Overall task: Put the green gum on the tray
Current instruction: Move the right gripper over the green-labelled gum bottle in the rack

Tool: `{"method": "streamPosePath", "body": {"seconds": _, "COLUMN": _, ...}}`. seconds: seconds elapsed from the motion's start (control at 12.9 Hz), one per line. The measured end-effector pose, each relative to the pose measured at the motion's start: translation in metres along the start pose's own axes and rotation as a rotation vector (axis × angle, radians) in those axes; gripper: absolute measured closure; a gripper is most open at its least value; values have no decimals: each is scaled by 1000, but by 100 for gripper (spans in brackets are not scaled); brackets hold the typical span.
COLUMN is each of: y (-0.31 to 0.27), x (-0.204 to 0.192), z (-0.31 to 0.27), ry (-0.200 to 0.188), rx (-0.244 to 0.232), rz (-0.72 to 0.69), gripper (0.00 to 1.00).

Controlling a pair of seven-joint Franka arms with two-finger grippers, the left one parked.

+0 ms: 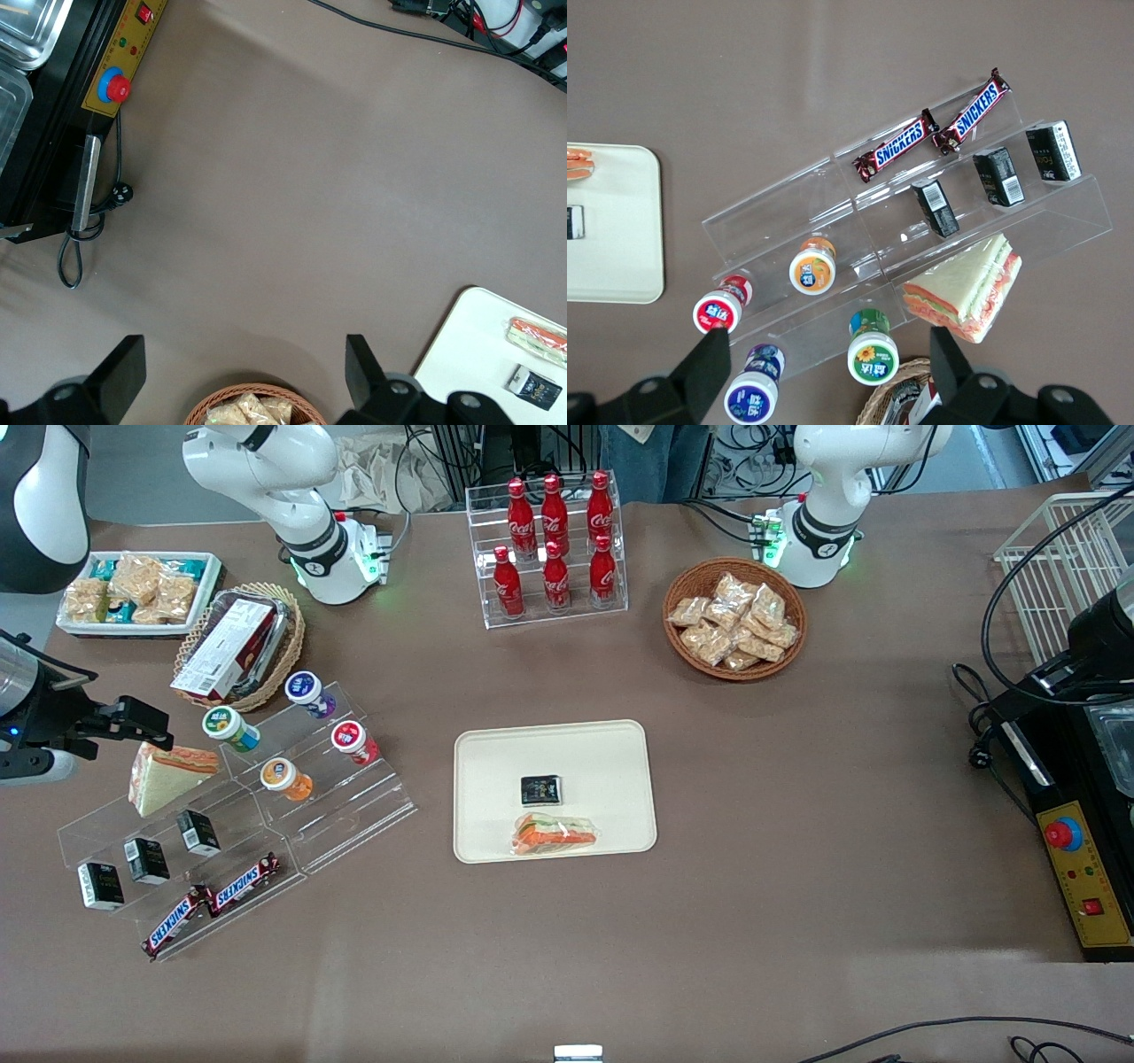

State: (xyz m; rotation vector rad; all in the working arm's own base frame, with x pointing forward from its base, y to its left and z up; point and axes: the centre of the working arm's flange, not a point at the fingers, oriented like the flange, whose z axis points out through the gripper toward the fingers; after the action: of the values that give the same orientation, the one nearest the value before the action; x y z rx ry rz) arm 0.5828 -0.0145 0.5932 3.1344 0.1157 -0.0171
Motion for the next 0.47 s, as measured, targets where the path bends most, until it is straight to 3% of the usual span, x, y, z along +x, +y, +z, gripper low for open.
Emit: {"method": "streamPosePath", "body": {"seconds": 0.47, "y": -2, "x": -1, "z": 1, "ry": -7, "rx": 1, "rz": -6, "gripper": 0}}
